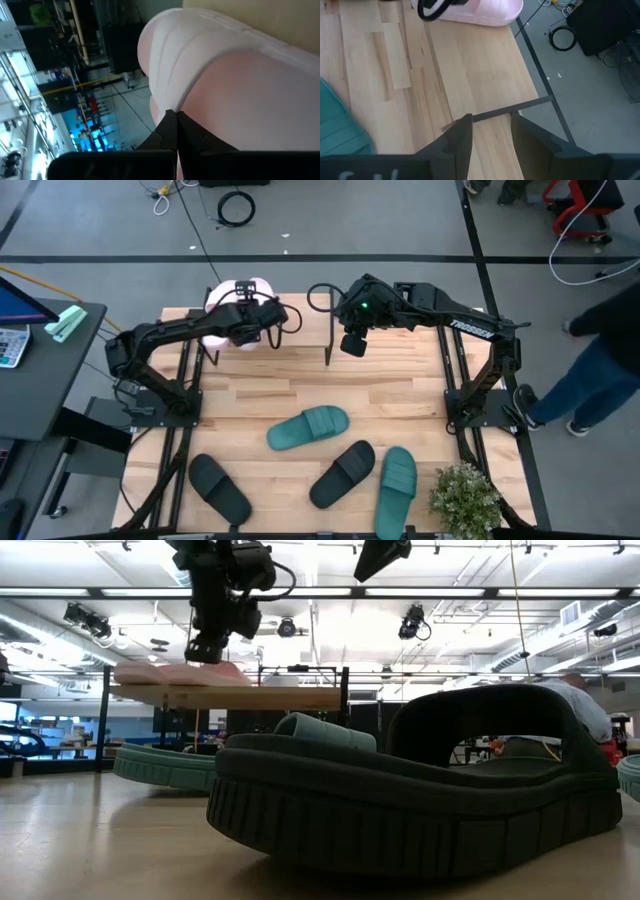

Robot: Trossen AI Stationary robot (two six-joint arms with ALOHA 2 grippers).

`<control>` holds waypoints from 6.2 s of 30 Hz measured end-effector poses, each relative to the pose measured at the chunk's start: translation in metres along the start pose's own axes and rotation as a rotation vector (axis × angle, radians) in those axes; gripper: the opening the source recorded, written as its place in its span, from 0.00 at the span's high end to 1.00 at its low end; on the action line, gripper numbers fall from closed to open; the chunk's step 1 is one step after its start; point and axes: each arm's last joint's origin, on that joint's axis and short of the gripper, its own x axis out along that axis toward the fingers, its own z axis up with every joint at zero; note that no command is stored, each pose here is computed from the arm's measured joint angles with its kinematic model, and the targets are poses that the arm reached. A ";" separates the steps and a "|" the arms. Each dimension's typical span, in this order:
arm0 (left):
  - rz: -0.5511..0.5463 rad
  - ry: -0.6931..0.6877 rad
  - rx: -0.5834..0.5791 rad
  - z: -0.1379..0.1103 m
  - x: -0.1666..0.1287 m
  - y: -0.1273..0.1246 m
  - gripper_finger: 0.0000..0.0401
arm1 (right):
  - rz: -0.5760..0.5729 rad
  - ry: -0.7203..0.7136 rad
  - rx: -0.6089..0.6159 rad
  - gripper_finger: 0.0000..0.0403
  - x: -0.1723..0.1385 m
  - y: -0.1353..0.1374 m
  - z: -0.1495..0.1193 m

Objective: Pick and place slides into the shelf
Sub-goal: Put the pink slide on the shelf, then put the top green slide on the shelf

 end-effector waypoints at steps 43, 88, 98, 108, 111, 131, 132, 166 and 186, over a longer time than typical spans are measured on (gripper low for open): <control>-0.008 0.020 -0.062 -0.013 -0.008 0.003 0.61 | 0.006 -0.001 0.034 0.65 0.000 0.000 0.000; -0.536 -0.659 0.341 0.034 -0.182 -0.169 0.57 | 0.184 0.416 0.087 0.77 0.022 0.211 -0.128; -0.415 -0.614 0.479 0.058 -0.166 -0.225 0.57 | 0.187 0.416 0.107 0.76 0.016 0.217 -0.131; -0.236 -0.564 0.423 0.060 -0.163 -0.241 0.59 | 0.187 0.415 0.097 0.76 0.017 0.217 -0.131; -0.243 -0.573 0.400 0.058 -0.167 -0.240 0.60 | 0.187 0.415 0.097 0.76 0.017 0.217 -0.131; -0.197 -0.762 0.382 0.067 -0.191 -0.246 0.60 | 0.188 0.415 0.095 0.76 0.017 0.217 -0.131; -0.195 -0.771 0.374 0.070 -0.191 -0.245 0.60 | 0.188 0.415 0.095 0.76 0.017 0.217 -0.131; -0.195 -0.765 -0.052 0.081 -0.182 -0.189 0.97 | 0.169 0.391 0.047 0.76 0.017 0.216 -0.131; 0.070 -0.566 -0.588 0.019 -0.133 -0.005 0.95 | 0.116 0.348 0.027 0.76 0.016 0.216 -0.130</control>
